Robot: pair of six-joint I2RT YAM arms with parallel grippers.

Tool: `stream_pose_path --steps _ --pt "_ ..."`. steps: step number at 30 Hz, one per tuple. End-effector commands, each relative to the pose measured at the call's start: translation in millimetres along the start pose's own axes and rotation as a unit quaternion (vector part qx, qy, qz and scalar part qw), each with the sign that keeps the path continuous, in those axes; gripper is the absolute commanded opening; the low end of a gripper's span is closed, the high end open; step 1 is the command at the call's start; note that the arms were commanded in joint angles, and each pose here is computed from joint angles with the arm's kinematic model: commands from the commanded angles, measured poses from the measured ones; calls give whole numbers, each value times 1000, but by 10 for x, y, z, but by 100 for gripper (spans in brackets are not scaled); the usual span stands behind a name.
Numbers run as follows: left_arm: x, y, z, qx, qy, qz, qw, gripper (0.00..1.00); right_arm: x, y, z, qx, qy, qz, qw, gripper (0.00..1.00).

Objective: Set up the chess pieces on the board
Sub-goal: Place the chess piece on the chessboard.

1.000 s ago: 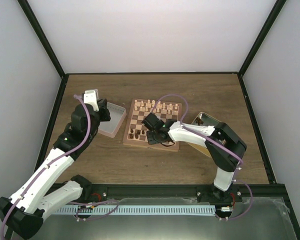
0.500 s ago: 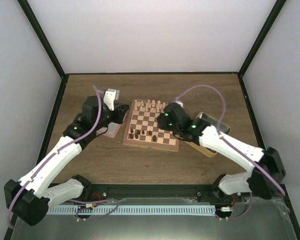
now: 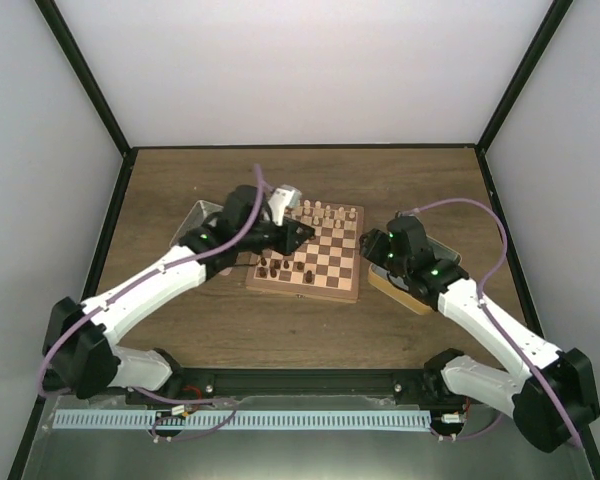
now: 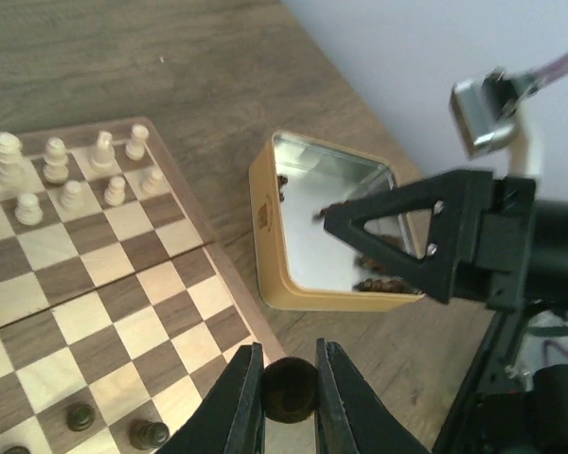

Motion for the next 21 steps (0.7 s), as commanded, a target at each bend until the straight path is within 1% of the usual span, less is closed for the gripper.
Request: stream_pose_path --steps 1,7,10,13,17,21 --pt "-102 328 79 -13 46 -85 995 4 -20 -78 -65 -21 0 -23 1000 59" --pt "-157 782 470 7 91 -131 987 4 -165 -158 -59 -39 14 -2 999 60" --pt "-199 978 754 28 113 -132 984 4 -237 -231 -80 -60 29 9 998 60" --pt "-234 1149 981 49 117 -123 984 4 -297 -318 -105 -85 40 21 995 62" --pt "-253 1328 1130 61 115 -112 985 4 -351 -442 -135 -117 52 26 991 63" --pt "-221 1510 1207 71 119 -118 983 4 -363 -496 -146 -128 58 24 990 64"
Point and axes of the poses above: each gripper's point midway between its finger pads, its own y axis out along the fingers, its own x axis along the line the jaws close on, z = x × y, the point moved 8 cm from there along -y, back along the fingers, and after that the axes turned 3 degrees about y, right-handed, at the moved point
